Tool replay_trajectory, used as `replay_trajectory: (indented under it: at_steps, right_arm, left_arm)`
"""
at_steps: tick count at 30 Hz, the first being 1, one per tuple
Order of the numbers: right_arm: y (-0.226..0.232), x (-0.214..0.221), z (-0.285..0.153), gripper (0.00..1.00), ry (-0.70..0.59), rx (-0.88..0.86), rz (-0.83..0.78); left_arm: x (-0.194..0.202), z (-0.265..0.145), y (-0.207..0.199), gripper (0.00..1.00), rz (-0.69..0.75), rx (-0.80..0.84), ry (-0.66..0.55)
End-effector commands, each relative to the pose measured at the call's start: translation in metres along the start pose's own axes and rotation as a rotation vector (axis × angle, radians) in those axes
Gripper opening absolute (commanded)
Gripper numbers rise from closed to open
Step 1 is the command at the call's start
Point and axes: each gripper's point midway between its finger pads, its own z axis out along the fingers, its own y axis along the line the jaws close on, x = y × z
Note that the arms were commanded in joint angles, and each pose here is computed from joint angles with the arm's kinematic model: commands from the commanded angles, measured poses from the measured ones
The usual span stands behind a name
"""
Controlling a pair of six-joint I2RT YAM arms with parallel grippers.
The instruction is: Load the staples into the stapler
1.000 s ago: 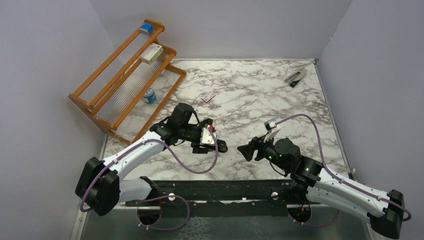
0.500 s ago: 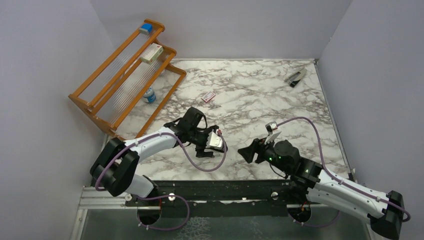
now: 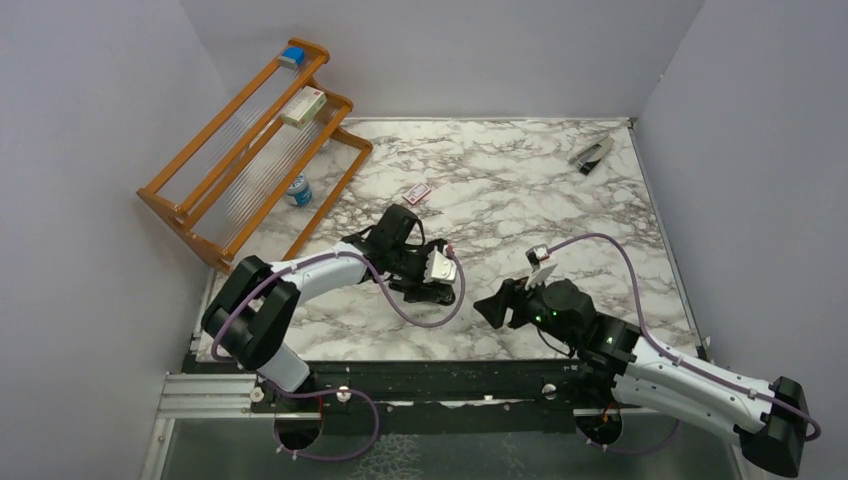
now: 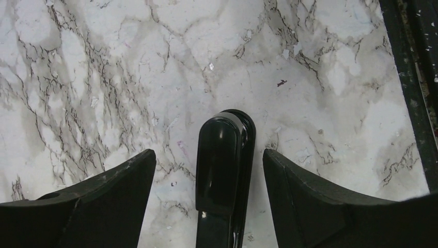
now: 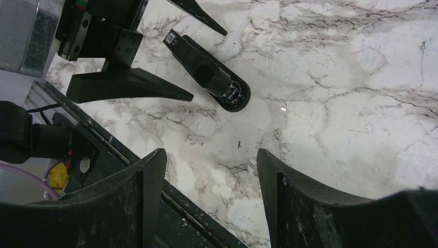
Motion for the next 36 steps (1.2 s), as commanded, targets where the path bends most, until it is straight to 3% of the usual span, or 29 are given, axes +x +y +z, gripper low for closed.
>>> replay_trajectory:
  at_steps: [1, 18, 24, 29, 36]
  right_arm:
    - [0.003, 0.005, 0.001, 0.67, 0.025, -0.010, 0.001]
    - [0.001, 0.008, 0.003, 0.67, 0.040, -0.001, -0.004]
    - [-0.001, 0.008, 0.002, 0.67, 0.036, 0.015, 0.013]
    - [-0.005, 0.002, 0.002, 0.67, 0.000, 0.047, 0.065]
    - [-0.015, -0.017, 0.002, 0.67, -0.126, 0.118, 0.266]
  left_arm:
    - [0.002, 0.004, 0.003, 0.77, 0.013, 0.037, 0.026]
    - [0.022, 0.013, -0.003, 0.61, -0.055, 0.084, 0.095]
    - [0.012, 0.014, 0.008, 0.39, -0.094, 0.064, 0.083]
    - [-0.006, 0.011, 0.034, 0.09, -0.190, -0.032, 0.084]
    - [-0.043, -0.005, 0.037, 0.08, -0.186, -0.081, -0.027]
